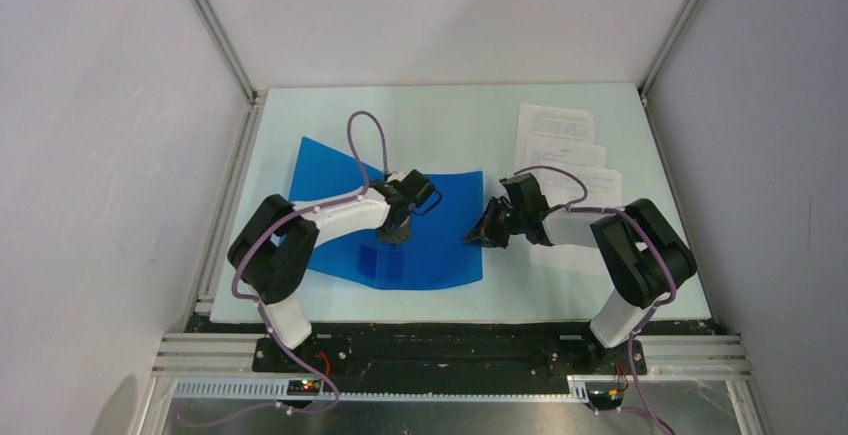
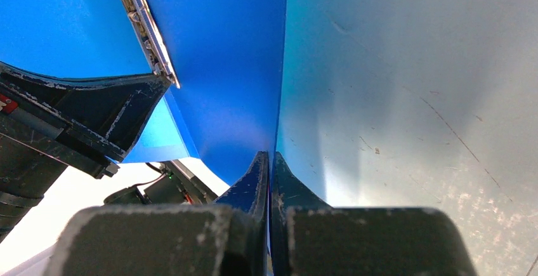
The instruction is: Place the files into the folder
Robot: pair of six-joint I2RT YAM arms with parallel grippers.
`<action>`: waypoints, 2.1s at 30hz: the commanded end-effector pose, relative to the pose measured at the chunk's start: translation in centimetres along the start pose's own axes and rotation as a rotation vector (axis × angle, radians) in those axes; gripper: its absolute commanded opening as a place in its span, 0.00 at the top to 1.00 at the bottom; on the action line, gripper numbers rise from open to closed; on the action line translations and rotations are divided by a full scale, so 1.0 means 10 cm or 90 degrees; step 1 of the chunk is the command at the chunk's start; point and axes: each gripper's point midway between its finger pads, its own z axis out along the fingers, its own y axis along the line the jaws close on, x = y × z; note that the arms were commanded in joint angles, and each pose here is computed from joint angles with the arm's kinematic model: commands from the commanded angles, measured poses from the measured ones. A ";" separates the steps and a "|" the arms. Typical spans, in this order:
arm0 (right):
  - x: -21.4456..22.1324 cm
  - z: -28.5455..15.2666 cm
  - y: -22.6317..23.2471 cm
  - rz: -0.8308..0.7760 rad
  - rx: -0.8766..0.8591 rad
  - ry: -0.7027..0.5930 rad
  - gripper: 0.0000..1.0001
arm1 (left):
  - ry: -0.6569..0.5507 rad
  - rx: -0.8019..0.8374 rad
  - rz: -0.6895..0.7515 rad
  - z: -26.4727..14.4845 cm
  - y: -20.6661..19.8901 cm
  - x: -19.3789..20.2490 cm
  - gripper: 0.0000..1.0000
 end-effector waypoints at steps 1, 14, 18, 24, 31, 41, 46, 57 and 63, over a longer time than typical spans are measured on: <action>0.08 0.03 -0.03 -0.009 0.006 0.018 1.00 | -0.026 0.013 -0.028 -0.09 -0.02 -0.11 0.81; 0.09 0.04 -0.03 -0.008 0.003 0.022 1.00 | -0.024 0.016 -0.030 -0.11 -0.02 -0.09 0.83; 0.09 0.04 -0.03 -0.007 0.003 0.022 1.00 | -0.026 0.023 -0.035 -0.14 -0.02 -0.10 0.71; 0.09 0.03 -0.01 -0.007 -0.002 0.023 1.00 | -0.035 0.028 -0.046 -0.18 -0.02 -0.14 0.72; 0.10 0.04 -0.02 -0.007 -0.001 0.024 1.00 | -0.016 0.020 -0.039 -0.11 0.00 -0.06 0.73; 0.10 0.05 -0.01 -0.005 -0.004 0.026 1.00 | -0.012 -0.005 -0.051 -0.05 0.12 0.01 0.73; 0.10 0.05 -0.02 -0.005 -0.004 0.026 1.00 | -0.017 0.002 -0.055 -0.08 0.10 -0.02 0.78; 0.11 0.05 -0.03 -0.005 -0.002 0.029 1.00 | -0.030 0.014 -0.055 -0.14 0.06 -0.11 0.74; 0.11 0.06 -0.02 -0.006 -0.005 0.030 1.00 | -0.041 0.015 -0.059 -0.18 0.07 -0.15 0.75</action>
